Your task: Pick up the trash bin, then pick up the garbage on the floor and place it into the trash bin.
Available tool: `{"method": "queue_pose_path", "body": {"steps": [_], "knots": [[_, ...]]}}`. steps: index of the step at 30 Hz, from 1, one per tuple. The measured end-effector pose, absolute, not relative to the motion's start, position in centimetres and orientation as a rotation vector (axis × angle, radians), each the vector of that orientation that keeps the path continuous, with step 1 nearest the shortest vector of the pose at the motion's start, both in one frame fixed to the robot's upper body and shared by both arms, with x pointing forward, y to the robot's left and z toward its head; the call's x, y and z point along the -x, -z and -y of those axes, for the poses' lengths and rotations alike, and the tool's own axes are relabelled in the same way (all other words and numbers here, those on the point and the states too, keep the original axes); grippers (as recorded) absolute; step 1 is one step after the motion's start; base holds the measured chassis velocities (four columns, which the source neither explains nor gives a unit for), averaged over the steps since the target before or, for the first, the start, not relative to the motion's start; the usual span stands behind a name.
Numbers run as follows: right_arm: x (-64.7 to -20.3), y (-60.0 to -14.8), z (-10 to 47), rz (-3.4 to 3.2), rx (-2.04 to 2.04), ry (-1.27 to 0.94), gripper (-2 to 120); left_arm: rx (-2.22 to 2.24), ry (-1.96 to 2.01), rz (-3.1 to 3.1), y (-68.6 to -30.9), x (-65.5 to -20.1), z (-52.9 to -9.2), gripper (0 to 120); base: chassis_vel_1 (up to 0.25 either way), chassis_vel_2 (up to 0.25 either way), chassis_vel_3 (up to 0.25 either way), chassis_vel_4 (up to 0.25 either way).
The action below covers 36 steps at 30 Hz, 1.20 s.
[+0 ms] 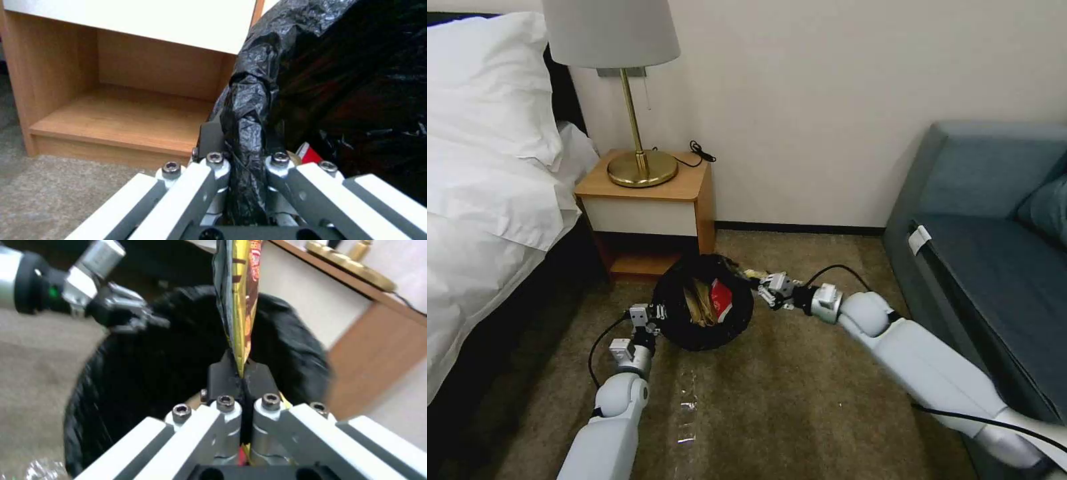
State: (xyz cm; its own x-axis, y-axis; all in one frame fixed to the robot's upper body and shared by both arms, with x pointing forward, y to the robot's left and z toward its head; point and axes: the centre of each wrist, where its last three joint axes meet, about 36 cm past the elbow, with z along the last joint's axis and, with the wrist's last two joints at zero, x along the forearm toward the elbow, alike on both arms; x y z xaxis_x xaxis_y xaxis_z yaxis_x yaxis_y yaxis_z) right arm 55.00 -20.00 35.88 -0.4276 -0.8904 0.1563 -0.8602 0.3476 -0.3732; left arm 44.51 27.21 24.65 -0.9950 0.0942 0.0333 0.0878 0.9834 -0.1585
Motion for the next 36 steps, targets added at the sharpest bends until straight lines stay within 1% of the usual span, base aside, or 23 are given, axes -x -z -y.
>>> {"method": "queue_pose_path", "body": {"steps": [2, 6, 12, 15, 16, 18, 19, 21, 22, 23, 24, 26, 27, 28, 29, 30, 32, 33, 35, 36], "knots": [[-54.9, -35.2, 18.1, -2.507, 1.66, 0.591, 0, 0.143, -0.249, 3.088, -24.6, -44.6, -27.0, 3, 0.0, 0.0, 0.0, 0.0], [-55.1, -34.1, 16.2, -2.505, 1.657, 0.568, 0, 0.145, -0.253, 3.093, -24.8, -44.6, -26.9, 3, 0.0, 0.0, 0.0, 0.0], [-55.3, -32.7, 15.2, -2.542, 1.586, 0.565, 0, 0.144, -0.254, 3.101, -25.3, -44.7, -27.1, 3, 0.0, 0.0, 0.0, 0.0], [-55.2, -32.0, 14.9, -2.541, 1.559, 0.563, 16, 0.142, -0.251, 3.1, -25.4, -44.6, -27.4, 3, 0.0, 0.0, 0.0, 0.0], [-55.2, -32.0, 14.9, -2.541, 1.559, 0.563, 16, 0.142, -0.251, 3.1, -25.4, -44.6, -27.4, 3, 0.0, 0.0, 0.0, 0.0], [-54.7, -31.6, 15.0, -2.539, 1.559, 0.568, 28, 0.138, -0.248, 3.103, -25.5, -44.7, -27.8, 3, 0.0, 0.0, 0.0, 0.0], [-54.7, -31.6, 15.0, -2.539, 1.559, 0.568, 28, 0.138, -0.248, 3.103, -25.5, -44.7, -27.8, 3, 0.0, 0.0, 0.0, 0.0], [-54.2, -31.4, 15.8, -2.548, 1.561, 0.581, 38, 0.136, -0.242, 3.103, -25.7, -44.5, -28.1, 3, 0.0, 0.0, 0.0, 0.0], [-54.2, -31.4, 15.8, -2.548, 1.561, 0.581, 38, 0.136, -0.242, 3.103, -25.7, -44.5, -28.1, 3, 0.0, 0.0, 0.0, 0.0], [-54.0, -31.7, 16.3, -2.554, 1.559, 0.592, 45, 0.13, -0.24, 3.102, -25.7, -44.3, -28.2, 3, 0.0, 0.0, 0.0, 0.0], [-54.0, -31.7, 16.3, -2.554, 1.559, 0.592, 45, 0.13, -0.24, 3.102, -25.7, -44.3, -28.2, 3, 0.0, 0.0, 0.0, 0.0], [-53.6, -32.7, 17.1, -2.557, 1.536, 0.579, 58, 0.104, -0.231, 3.096, -25.7, -43.9, -28.5, 3, 0.0, 0.0, 0.0, 0.0], [-53.6, -32.7, 17.1, -2.557, 1.536, 0.579, 58, 0.104, -0.231, 3.096, -25.7, -43.9, -28.5, 3, 0.0, 0.0, 0.0, 0.0], [-53.6, -33.6, 17.8, -2.564, 1.501, 0.566, 65, 0.085, -0.231, 3.092, -25.9, -43.6, -28.6, 3, 0.0, 0.0, 0.0, 0.0], [-53.6, -34.2, 18.4, -2.575, 1.47, 0.556, 68, 0.067, -0.233, 3.089, -26.1, -43.5, -28.7, 3, 0.0, 0.0, 0.0, 0.0], [-53.6, -34.2, 18.4, -2.575, 1.47, 0.556, 68, 0.067, -0.233, 3.089, -26.1, -43.5, -28.7, 3, 0.0, 0.0, 0.0, 0.0], [-53.5, -35.6, 20.7, -2.613, 1.376, 0.531, 80, -0.015, -0.246, 3.064, -26.9, -42.7, -29.1, 3, 0.0, 0.0, 0.0, 0.0], [-53.5, -35.6, 20.7, -2.613, 1.376, 0.531, 80, -0.015, -0.246, 3.064, -26.9, -42.7, -29.1, 3, 0.0, 0.0, 0.0, 0.0], [-53.0, -36.8, 24.4, -2.679, 1.245, 0.494, 91, -0.139, -0.285, 2.992, -28.4, -41.4, -29.7, 3, 0.0, 0.0, 0.0, 0.0], [-53.0, -36.8, 24.4, -2.679, 1.245, 0.494, 91, -0.139, -0.285, 2.992, -28.4, -41.4, -29.7, 3, 0.0, 0.0, 0.0, 0.0]]}}
